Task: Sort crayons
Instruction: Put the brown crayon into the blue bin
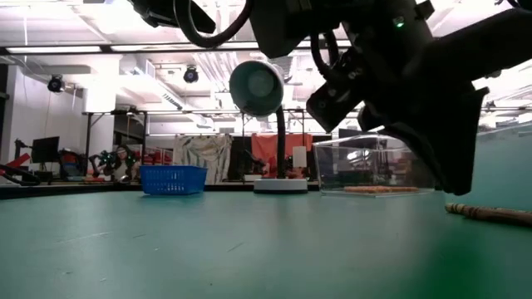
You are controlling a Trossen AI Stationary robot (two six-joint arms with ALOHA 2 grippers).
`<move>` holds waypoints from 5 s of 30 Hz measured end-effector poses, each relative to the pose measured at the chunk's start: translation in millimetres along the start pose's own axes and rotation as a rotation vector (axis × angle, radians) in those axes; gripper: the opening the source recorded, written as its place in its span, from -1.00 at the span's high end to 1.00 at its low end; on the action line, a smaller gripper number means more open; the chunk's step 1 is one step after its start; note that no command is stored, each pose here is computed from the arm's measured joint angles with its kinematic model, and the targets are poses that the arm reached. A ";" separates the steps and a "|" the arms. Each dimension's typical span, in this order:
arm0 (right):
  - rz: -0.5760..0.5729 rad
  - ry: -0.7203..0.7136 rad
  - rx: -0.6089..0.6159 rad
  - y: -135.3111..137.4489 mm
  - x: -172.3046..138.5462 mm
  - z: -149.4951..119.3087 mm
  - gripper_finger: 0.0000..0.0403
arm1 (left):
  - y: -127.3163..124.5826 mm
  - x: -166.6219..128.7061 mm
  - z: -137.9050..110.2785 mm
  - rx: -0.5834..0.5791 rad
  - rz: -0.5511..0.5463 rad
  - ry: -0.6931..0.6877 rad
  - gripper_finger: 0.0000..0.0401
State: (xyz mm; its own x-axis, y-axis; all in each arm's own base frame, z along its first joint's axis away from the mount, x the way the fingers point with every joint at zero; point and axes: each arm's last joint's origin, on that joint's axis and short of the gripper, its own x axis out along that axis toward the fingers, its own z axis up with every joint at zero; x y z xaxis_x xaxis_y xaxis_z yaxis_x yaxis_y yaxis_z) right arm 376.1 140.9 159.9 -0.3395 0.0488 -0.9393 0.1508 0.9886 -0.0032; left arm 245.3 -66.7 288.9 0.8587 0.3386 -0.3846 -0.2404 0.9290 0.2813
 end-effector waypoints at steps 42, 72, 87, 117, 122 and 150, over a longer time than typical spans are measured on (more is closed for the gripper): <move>0.048 -0.008 0.236 3.9 -5.2 7.8 0.72 | -0.1 0.1 -0.2 0.000 0.000 0.001 0.67; 0.030 0.034 0.321 -0.9 21.5 7.7 0.47 | -0.9 1.8 -5.9 0.010 0.002 0.014 0.67; 0.026 -0.029 -0.107 8.5 4.3 7.0 0.59 | -1.0 1.9 -6.0 0.009 0.002 0.013 0.67; -0.143 -0.072 -0.572 53.9 23.9 -9.2 0.17 | -0.9 2.2 -6.8 0.018 0.003 0.016 0.67; -0.172 -0.093 -0.622 53.1 23.6 -6.9 0.34 | -1.1 2.5 -8.0 0.020 0.003 0.018 0.67; -0.192 -0.793 -0.397 22.7 -79.0 -37.5 0.96 | -3.4 -4.3 -37.8 0.104 -0.173 -0.336 0.67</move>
State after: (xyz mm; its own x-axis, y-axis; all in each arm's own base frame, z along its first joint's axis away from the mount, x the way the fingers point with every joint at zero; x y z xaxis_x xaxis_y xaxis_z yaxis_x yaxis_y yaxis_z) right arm 371.5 164.8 246.9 0.4357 -0.0895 -0.8956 -0.2237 0.9531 -0.2041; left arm 225.3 -65.7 256.4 0.9870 0.0949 -0.1297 -0.0470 0.9421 0.3321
